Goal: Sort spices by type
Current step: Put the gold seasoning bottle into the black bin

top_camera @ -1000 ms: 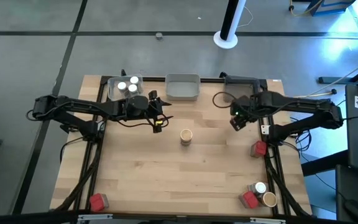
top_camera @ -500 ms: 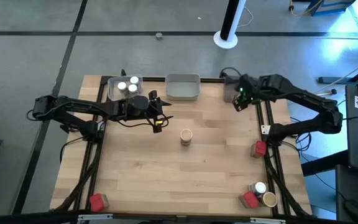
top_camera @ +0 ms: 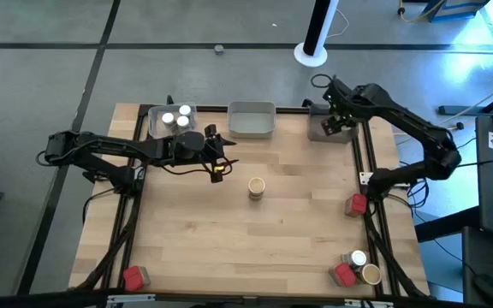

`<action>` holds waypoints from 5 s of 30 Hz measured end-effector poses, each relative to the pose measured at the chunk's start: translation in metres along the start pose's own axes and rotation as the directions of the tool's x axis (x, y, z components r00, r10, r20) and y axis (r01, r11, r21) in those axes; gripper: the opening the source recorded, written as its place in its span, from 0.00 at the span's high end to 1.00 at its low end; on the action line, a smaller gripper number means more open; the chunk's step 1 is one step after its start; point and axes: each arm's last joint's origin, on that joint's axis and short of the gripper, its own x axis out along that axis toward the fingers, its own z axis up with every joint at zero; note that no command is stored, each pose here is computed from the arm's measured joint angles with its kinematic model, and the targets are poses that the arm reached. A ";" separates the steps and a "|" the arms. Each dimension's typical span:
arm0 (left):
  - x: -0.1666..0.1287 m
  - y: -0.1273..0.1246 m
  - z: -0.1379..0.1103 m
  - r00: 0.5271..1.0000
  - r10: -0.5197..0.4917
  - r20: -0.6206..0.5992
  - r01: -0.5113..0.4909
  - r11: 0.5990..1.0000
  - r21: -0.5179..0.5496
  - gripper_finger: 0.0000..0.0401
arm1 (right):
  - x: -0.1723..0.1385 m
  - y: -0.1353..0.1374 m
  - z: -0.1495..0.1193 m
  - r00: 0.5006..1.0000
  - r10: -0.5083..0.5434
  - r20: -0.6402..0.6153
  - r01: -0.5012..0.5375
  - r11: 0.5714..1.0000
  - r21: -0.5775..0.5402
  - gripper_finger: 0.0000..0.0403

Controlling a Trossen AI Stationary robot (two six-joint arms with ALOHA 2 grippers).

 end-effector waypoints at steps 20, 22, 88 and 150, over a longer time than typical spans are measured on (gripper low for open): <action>0.000 0.000 0.000 1.000 0.001 0.000 -0.001 1.000 0.007 0.39 | 0.071 -0.024 0.052 0.996 -0.047 -0.074 0.056 0.990 0.126 0.27; 0.000 0.000 0.000 1.000 0.001 -0.001 -0.001 1.000 0.006 0.39 | 0.074 -0.024 0.055 0.997 -0.042 -0.070 0.051 0.990 0.135 0.27; 0.000 0.000 0.000 1.000 0.002 0.002 -0.002 1.000 0.011 0.39 | -0.040 0.146 -0.005 0.949 0.261 0.179 -0.140 0.853 -0.502 0.10; 0.000 0.000 -0.002 1.000 -0.003 -0.015 0.003 1.000 0.008 0.39 | -0.019 0.268 -0.103 0.709 0.701 0.079 -0.343 0.440 -0.830 0.10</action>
